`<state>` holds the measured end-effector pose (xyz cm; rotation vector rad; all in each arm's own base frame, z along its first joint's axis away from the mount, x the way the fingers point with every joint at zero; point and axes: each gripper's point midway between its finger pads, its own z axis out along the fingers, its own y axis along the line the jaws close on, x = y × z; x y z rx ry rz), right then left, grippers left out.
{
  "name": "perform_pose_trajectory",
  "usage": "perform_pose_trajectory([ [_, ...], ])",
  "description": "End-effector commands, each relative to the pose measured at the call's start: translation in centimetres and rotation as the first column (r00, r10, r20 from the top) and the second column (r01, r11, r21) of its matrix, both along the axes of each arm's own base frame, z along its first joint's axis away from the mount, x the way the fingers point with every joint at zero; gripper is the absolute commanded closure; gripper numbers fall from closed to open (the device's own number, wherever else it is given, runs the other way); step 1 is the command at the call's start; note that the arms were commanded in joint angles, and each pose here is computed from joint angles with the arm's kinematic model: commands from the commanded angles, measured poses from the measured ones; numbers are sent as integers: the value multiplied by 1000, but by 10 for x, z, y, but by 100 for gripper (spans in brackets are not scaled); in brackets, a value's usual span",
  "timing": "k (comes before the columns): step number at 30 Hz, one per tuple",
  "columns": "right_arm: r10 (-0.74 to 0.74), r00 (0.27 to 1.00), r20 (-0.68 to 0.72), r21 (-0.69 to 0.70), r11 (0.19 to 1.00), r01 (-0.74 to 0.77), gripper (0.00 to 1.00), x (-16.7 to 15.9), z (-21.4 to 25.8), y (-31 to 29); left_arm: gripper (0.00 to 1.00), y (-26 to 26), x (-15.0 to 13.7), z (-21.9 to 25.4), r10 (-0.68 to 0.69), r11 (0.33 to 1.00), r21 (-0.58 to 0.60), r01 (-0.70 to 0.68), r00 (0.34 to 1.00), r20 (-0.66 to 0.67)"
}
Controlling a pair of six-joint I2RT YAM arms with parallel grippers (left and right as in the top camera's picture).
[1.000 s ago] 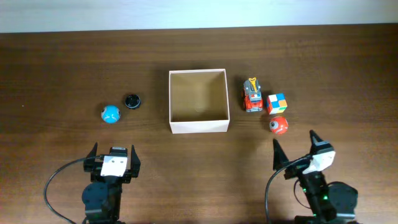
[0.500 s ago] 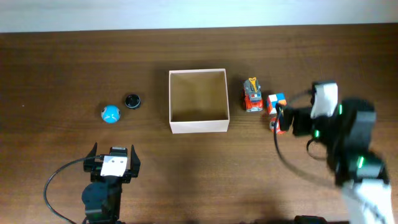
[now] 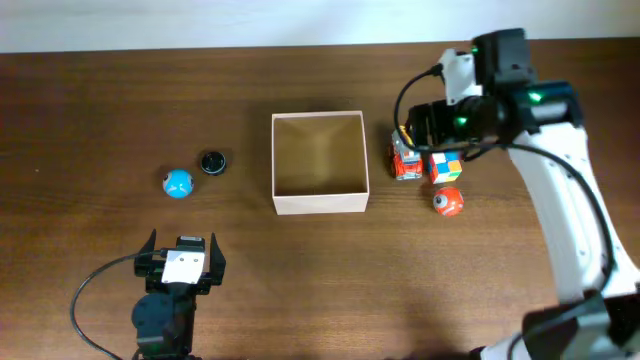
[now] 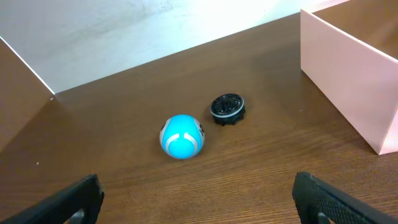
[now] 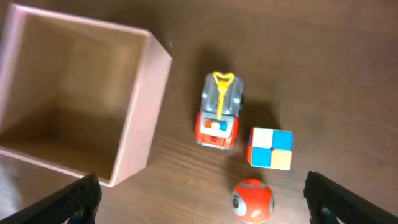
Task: Pack container
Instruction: 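Move the right gripper over the red toy fire truck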
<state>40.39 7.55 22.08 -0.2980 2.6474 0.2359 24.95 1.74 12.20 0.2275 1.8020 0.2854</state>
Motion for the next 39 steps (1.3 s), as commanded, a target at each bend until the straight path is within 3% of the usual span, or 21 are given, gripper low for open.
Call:
perform_pose_trajectory([
  [1,-10,997,-71,-43,999,7,1,7,-27,-4,1,2,0,-2,7,1000,13,-7,1000,-2],
  [6,-21,972,-235,-120,993,-8,1,4,-84,-6,1,2,0,-2,7,1000,13,-7,1000,-2],
  [12,-32,959,-281,-140,990,-8,1,10,-111,2,1,2,0,-2,7,1000,13,-7,1000,-2],
  [28,-39,979,-199,-115,993,16,1,33,-111,9,1,2,0,-2,7,1000,13,-7,1000,-2],
  [34,-83,985,-151,-295,955,35,1,44,-122,-3,1,2,0,-2,7,1000,13,-7,1000,-2],
  [39,-46,994,-101,-258,966,18,1,56,-121,17,1,2,0,-2,7,1000,13,-7,1000,-2],
])
